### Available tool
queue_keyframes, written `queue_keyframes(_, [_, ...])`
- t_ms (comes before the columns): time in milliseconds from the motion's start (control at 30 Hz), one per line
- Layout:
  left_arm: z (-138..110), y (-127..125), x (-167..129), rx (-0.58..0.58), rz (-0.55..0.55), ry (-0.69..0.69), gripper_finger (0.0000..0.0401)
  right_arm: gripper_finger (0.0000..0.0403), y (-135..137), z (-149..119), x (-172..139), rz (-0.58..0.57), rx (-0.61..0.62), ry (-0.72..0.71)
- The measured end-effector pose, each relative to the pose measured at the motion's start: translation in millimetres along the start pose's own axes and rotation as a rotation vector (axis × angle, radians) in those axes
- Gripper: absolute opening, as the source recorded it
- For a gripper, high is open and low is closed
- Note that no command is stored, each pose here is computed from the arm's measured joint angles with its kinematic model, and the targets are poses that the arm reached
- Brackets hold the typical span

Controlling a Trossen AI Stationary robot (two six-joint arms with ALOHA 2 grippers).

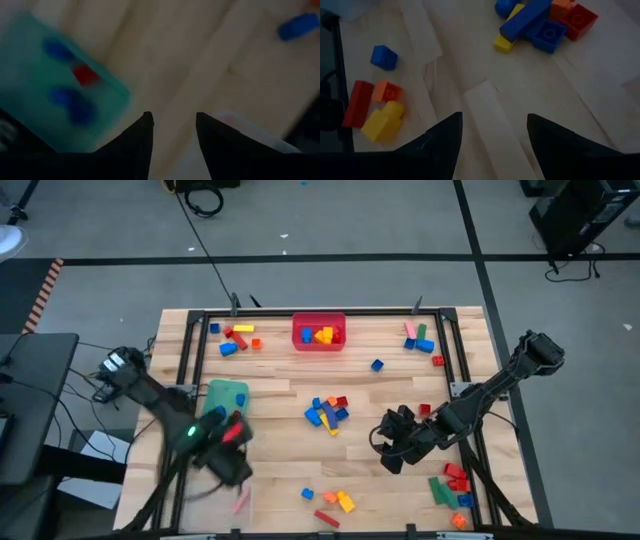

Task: Sort blocks by size
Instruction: Put the blue rectangle block into the transparent bin

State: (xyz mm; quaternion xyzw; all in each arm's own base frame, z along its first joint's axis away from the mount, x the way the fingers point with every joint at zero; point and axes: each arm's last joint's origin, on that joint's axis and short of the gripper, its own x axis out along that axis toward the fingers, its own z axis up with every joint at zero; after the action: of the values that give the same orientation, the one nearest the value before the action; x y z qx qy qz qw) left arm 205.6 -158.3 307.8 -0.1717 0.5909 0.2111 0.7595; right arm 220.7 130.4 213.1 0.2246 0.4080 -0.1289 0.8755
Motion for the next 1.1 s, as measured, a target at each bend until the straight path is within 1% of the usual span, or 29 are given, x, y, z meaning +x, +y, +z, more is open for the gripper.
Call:
queue_keyframes(100, [31.4, 15.7, 5.4, 0.122, 0.019, -0.006, 0.0158, 0.0236, -1.5, 4.0, 1.6, 0.000, 0.052, -0.011])
queue_keyframes(233, [70.6, 27.9, 16.0, 0.328, -0.028, -0.044, 0.0158, 0.0236, -3.8, 7.8, 3.2, -0.007, 0.133, -0.019])
queue_keyframes(300, [88.7, 31.5, 21.2, 0.430, -0.050, -0.095, 0.0158, 0.0236, -4.8, 8.9, 3.7, -0.010, 0.156, -0.021])
queue_keyframes(400, [111.8, 35.2, 25.7, 0.615, -0.068, -0.200, 0.0158, 0.0236, -5.2, 9.6, 4.0, -0.012, 0.171, -0.022])
queue_keyframes(467, [126.9, 35.5, 27.4, 0.715, -0.076, -0.291, 0.0158, 0.0236, -5.1, 9.5, 3.9, -0.012, 0.170, -0.022])
queue_keyframes(567, [147.9, 34.3, 36.0, 0.806, -0.064, -0.391, 0.0158, 0.0236, -5.8, 9.1, 3.8, -0.018, 0.167, -0.018])
queue_keyframes(633, [161.9, 33.6, 45.2, 0.812, -0.059, -0.428, 0.0158, 0.0236, -6.7, 8.4, 3.8, -0.027, 0.160, -0.013])
queue_keyframes(667, [168.0, 33.5, 51.5, 0.816, -0.062, -0.418, 0.0158, 0.0236, -6.6, 8.5, 3.8, -0.027, 0.155, -0.013])
queue_keyframes(767, [189.6, 33.3, 67.4, 0.802, -0.116, -0.371, 0.0156, 0.0236, -6.9, 8.1, 3.8, -0.028, 0.132, -0.007])
queue_keyframes(833, [202.2, 32.4, 77.0, 0.843, -0.142, -0.346, 0.0151, 0.0236, -6.8, 7.9, 3.8, -0.024, 0.116, 0.001])
queue_keyframes(967, [225.6, 23.6, 90.6, 1.007, -0.148, -0.345, 0.0137, 0.0236, -8.9, 7.7, 4.2, -0.036, 0.091, 0.018])
queue_keyframes(1100, [235.4, 15.9, 111.3, 1.191, -0.138, -0.259, 0.0122, 0.0236, -12.1, 5.7, 4.0, -0.066, 0.074, 0.041])
